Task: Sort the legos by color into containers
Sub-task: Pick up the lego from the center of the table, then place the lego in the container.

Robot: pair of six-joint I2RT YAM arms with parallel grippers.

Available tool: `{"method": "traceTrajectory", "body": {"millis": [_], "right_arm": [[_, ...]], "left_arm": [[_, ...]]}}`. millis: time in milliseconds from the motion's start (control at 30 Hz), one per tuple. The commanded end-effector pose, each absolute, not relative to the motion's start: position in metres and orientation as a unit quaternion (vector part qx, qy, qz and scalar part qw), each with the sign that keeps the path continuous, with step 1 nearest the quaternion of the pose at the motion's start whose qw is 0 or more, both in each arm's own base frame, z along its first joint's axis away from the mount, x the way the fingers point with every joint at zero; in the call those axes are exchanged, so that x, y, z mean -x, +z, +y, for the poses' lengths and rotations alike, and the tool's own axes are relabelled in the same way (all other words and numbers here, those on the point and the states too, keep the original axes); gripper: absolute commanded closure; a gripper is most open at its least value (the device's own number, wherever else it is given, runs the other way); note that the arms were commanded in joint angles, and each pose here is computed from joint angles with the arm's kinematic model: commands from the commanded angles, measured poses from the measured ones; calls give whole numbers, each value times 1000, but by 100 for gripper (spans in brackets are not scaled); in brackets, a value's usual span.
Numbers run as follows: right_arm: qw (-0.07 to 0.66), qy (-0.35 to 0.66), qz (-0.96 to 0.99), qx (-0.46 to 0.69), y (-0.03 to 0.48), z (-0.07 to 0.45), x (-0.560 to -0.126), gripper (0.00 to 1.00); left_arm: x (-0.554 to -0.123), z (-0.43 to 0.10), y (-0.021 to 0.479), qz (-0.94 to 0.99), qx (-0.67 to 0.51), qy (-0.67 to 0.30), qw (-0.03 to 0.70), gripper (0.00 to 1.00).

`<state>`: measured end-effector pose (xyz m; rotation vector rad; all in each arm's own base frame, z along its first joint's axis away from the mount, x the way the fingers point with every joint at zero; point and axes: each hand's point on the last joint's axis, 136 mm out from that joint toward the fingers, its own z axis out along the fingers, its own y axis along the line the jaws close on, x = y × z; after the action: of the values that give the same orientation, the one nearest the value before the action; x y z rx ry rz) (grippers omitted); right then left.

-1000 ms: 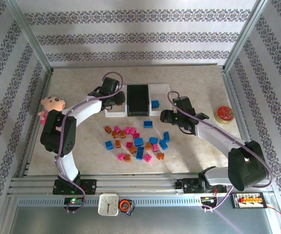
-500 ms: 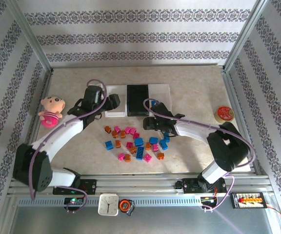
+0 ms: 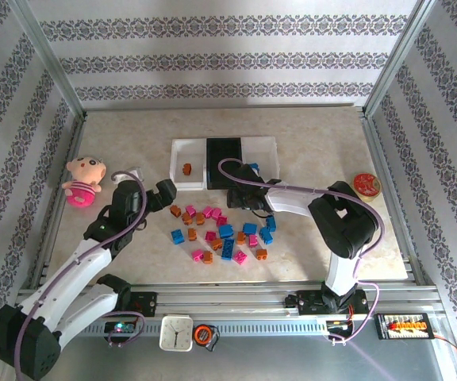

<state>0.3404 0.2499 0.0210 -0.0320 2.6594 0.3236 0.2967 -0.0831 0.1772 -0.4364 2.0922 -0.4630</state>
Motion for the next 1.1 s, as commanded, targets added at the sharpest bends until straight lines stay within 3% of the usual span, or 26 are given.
{"method": "traceTrajectory", "body": {"millis": [0,267,533,900,1000,1067], "right_arm": [[219,115,969,25,16,255,-336,39],[267,180,945,50,76,259,-333,62],[344,190,920,9,157,214,-371,66],[326,137,934,-59,133,183,-451,65],[318,135,936,-67,126,186,-466,57],[312,127,939,-69,121,187,-473,44]], "left_arm": [[-294,-72,179,838,201,-188,471,1],[-290,-75,179,833,189,-213,474,1],[-289,-75,178,827,200,-228,474,1],[-282,-81,153,869,175,-205,415,0],[-279,-82,143,884,169,-195,391,0],[-277,-83,137,890,166,-192,379,0]]}}
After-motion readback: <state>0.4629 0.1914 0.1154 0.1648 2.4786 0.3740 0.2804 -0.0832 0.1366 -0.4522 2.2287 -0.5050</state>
